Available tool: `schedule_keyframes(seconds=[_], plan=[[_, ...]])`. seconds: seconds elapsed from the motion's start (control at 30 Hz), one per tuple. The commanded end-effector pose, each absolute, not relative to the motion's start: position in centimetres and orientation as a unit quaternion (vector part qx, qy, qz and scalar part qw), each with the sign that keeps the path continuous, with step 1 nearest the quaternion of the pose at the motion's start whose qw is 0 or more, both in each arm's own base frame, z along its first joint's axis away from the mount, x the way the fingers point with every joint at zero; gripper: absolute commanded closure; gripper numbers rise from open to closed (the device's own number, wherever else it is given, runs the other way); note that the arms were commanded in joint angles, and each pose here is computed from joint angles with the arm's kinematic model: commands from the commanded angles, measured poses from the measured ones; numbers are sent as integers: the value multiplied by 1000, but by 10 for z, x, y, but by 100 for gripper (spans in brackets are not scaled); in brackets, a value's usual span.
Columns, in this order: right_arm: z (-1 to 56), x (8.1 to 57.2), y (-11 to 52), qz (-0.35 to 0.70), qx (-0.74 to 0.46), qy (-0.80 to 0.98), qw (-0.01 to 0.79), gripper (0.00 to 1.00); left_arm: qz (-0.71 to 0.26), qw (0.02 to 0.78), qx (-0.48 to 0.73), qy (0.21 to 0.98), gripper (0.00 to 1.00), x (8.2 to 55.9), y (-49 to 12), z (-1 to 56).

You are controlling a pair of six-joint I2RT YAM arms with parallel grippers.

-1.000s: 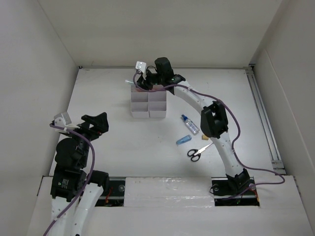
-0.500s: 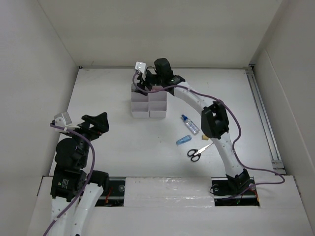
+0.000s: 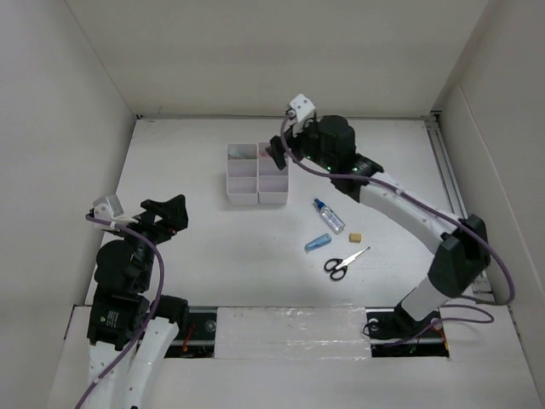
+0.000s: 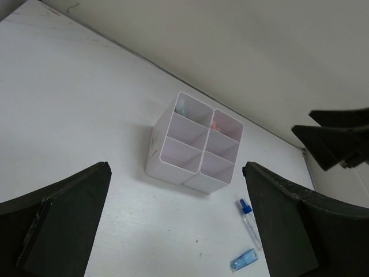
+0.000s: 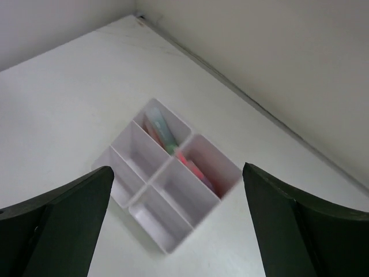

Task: Sort the stationery into containers
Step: Pick up the stationery from the center of the board.

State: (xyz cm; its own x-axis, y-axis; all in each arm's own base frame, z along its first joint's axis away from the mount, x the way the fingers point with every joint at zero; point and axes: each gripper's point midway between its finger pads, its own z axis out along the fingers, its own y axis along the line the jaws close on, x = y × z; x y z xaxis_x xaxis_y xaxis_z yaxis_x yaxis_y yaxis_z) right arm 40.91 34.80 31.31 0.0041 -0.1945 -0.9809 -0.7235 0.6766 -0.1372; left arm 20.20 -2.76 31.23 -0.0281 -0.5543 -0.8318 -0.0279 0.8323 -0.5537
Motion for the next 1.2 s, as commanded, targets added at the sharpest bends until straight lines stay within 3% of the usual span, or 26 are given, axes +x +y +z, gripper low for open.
schedule_keyframes(seconds=[0.0, 0.2, 0.57, 0.93, 1.17], plan=[[277, 413, 279, 160, -214, 752, 603, 0, -199, 674, -208, 681, 0, 206, -28, 319], [217, 369, 223, 176, -172, 806, 538, 0, -197, 670, -208, 684, 0, 208, -28, 317], [116, 380, 190, 156, -136, 880, 427, 6, -201, 662, -202, 694, 0, 212, -33, 313], [53, 361, 201, 146, -132, 911, 362, 28, -199, 659, -202, 697, 0, 214, -33, 311], [25, 348, 199, 113, -123, 930, 327, 33, -201, 655, -199, 701, 0, 215, -35, 310]])
